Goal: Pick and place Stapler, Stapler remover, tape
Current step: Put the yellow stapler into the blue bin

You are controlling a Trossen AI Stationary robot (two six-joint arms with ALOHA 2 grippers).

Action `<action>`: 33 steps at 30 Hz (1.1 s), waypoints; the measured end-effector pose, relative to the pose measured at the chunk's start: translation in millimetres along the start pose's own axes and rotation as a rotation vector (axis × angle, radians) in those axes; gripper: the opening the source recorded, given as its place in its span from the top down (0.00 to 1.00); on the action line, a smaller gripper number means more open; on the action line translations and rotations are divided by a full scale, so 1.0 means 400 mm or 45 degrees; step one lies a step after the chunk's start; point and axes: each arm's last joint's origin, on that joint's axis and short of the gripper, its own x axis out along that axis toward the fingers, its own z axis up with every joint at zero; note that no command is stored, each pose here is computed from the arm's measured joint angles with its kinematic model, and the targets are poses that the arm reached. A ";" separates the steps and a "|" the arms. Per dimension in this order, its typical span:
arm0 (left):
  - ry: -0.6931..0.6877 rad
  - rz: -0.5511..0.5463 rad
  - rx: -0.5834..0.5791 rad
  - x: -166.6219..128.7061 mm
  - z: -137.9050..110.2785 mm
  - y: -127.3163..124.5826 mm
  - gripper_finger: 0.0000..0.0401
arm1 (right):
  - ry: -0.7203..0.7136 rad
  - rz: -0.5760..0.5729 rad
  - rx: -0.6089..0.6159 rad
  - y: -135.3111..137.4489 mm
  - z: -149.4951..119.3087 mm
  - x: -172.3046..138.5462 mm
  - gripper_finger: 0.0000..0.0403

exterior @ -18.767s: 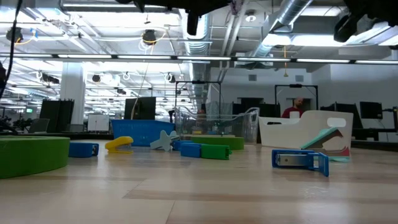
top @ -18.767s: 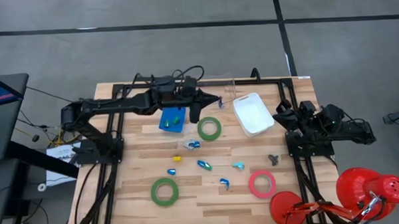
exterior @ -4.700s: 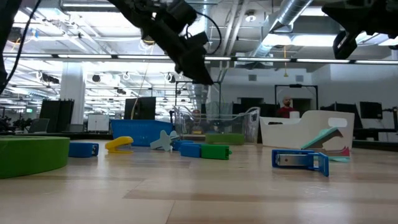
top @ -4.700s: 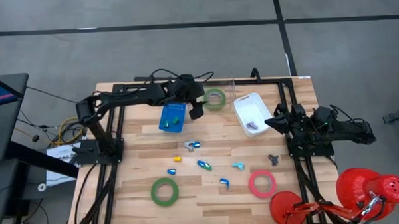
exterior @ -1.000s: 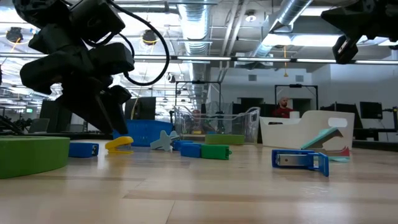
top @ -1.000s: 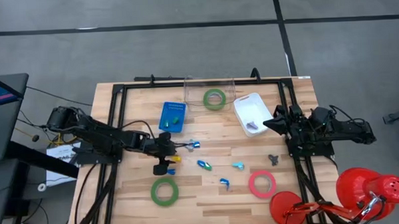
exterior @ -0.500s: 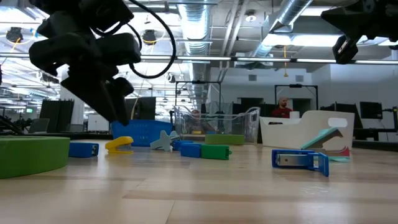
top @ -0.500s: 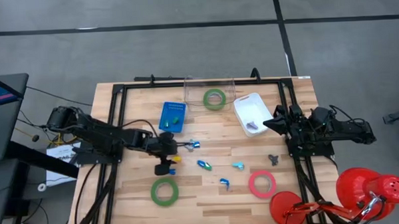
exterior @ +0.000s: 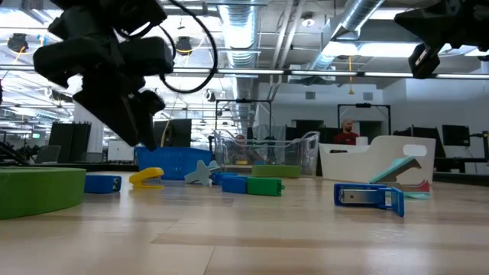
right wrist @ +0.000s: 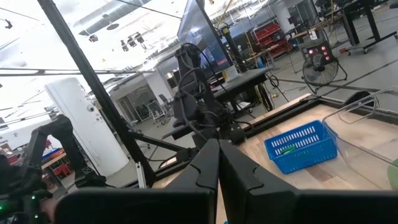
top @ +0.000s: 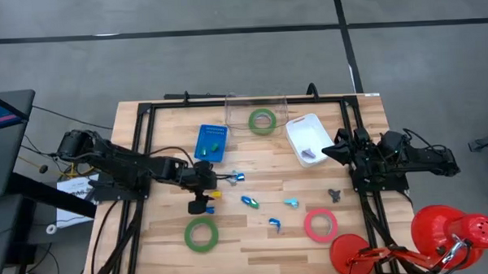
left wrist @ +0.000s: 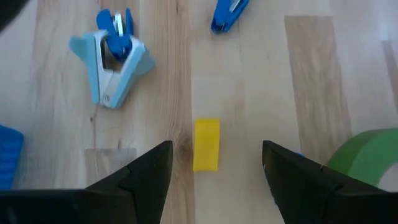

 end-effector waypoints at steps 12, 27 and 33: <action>0.153 0.015 0.066 0.040 0.033 -0.007 0.41 | 0.000 0.000 0.001 0.000 0.000 0.000 1.00; 0.231 0.050 0.092 0.095 0.048 -0.009 0.43 | 0.000 0.000 0.003 0.000 0.000 0.000 1.00; 0.236 0.051 0.092 0.094 0.047 -0.009 0.56 | 0.000 0.000 0.003 0.000 0.000 0.000 1.00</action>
